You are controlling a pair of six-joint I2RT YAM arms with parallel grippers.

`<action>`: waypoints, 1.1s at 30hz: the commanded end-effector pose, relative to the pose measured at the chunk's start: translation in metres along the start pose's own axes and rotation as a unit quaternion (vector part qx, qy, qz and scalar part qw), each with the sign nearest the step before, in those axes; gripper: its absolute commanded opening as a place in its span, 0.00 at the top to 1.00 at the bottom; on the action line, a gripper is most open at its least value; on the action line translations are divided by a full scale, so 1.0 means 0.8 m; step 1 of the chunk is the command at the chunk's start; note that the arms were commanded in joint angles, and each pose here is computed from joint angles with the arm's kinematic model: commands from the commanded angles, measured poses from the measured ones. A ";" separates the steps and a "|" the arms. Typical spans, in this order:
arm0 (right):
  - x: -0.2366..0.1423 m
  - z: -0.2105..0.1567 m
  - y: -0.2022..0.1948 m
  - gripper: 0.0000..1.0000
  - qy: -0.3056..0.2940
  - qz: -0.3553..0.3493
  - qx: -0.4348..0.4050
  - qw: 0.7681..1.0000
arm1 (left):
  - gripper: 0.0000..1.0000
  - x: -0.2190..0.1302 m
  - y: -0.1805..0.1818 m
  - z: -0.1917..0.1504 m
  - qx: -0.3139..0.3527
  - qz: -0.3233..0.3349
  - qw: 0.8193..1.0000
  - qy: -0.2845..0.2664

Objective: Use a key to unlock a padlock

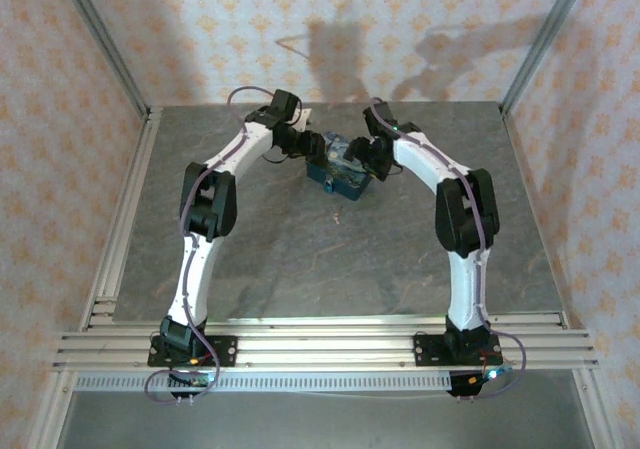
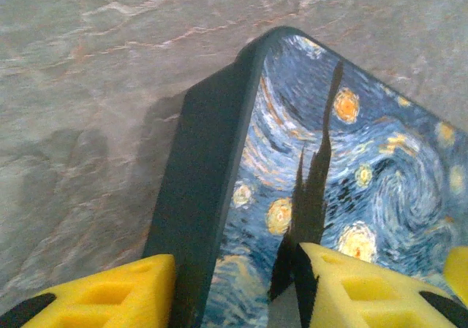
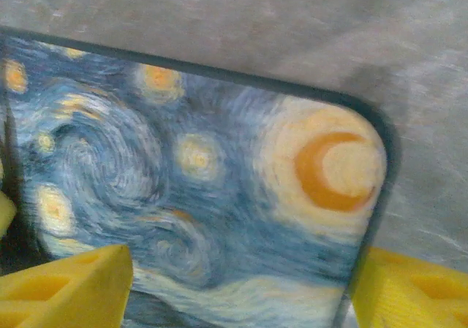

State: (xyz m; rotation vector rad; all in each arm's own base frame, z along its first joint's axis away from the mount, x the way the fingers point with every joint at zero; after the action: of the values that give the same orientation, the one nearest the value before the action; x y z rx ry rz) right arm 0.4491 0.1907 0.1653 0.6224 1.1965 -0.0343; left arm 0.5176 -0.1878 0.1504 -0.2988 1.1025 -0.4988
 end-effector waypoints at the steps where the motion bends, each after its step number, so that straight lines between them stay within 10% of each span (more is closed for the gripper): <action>1: 0.021 -0.020 0.041 0.27 0.040 0.036 -0.030 0.998 | 0.55 -0.023 0.012 -0.021 -0.024 0.012 0.999 0.024; 18: 0.047 -0.157 0.129 0.29 0.107 0.044 -0.097 0.989 | 0.54 -0.154 0.101 -0.166 -0.133 0.084 0.987 0.014; 33: -0.032 -0.119 0.095 0.19 0.051 0.018 -0.108 0.993 | 0.42 -0.185 0.083 -0.188 -0.135 0.135 0.981 -0.019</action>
State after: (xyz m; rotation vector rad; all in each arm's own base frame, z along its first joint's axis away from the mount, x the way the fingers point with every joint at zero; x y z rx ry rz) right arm 0.3885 0.3098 0.1664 0.4806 1.3174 0.1684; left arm 0.3492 -0.0572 0.1515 -0.4490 1.1755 -0.1529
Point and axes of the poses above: each hand's point on the last joint's axis, 136 mm out from that joint toward the fingers, its own x axis out along the fingers, its own y axis along the line the jaws close on, z = x × y, the point moved 8 cm from there along -x, back along the fingers, and after that the axes turned 3 degrees about x, right-handed, at the moved point
